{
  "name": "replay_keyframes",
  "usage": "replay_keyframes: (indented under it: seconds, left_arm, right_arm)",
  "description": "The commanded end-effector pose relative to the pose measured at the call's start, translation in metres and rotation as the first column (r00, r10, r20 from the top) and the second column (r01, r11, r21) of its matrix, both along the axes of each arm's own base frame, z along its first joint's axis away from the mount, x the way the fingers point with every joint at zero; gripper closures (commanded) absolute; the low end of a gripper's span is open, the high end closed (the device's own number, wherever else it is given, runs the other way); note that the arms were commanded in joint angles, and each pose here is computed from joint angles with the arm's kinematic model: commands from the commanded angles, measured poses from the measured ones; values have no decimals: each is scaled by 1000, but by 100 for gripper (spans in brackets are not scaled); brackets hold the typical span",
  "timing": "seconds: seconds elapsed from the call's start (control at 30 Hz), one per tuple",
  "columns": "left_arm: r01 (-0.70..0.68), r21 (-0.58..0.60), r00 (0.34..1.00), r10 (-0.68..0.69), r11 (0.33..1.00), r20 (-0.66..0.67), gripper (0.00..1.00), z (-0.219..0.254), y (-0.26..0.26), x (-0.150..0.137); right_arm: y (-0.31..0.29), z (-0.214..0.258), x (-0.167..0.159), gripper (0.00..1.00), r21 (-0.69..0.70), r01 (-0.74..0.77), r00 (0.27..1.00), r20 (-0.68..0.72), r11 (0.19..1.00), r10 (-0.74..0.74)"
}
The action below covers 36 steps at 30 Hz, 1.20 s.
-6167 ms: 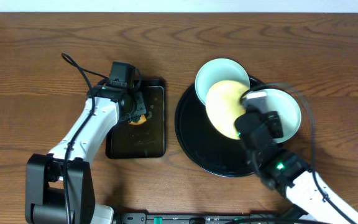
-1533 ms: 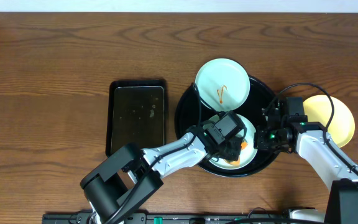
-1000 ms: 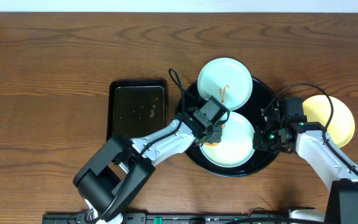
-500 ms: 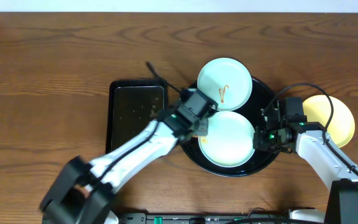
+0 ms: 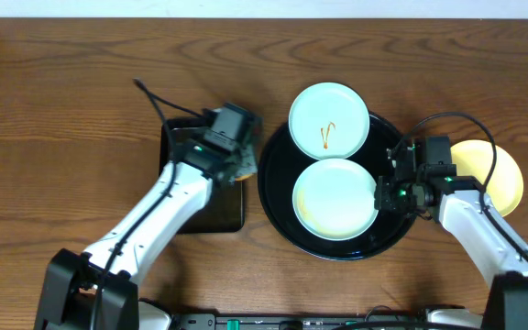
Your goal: Clean dirty plates on tray and stack at the side
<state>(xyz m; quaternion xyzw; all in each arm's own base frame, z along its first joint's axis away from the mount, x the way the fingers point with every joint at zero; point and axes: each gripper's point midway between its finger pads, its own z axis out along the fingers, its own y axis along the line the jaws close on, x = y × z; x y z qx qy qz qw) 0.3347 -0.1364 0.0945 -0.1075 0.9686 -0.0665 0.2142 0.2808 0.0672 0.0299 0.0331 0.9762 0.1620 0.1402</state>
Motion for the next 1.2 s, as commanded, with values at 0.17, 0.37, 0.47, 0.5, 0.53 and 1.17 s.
replay_keyframes:
  seconds: [0.17,0.37,0.47,0.5,0.53,1.17]
  left_arm:
    - [-87,44,996,87,995,-5,92,-1,49,12]
    - [-89,62,996,90,994,-12,92,-4,61,14]
    - [-79,76,996,81,994,-28,92,-9,65,14]
    - [-79,78,996,82,994,-34,92,-11,65,13]
    - [-77,81,996,81,994,-38,92,-13,66,13]
    - [-68,88,996,72,994,-46,92,-16,66,14]
  right_arm:
    - [-9,70,23,99,-89,-39,959,276,995,63]
    - [-31,102,27,99,-230,0,911,401,973,95]
    - [-35,116,26,99,-258,12,889,444,966,108]
    - [-37,119,25,99,-266,24,885,454,964,103]
    - [-38,122,25,99,-270,31,882,461,962,101]
    - [-37,136,20,99,-433,58,853,490,900,181]
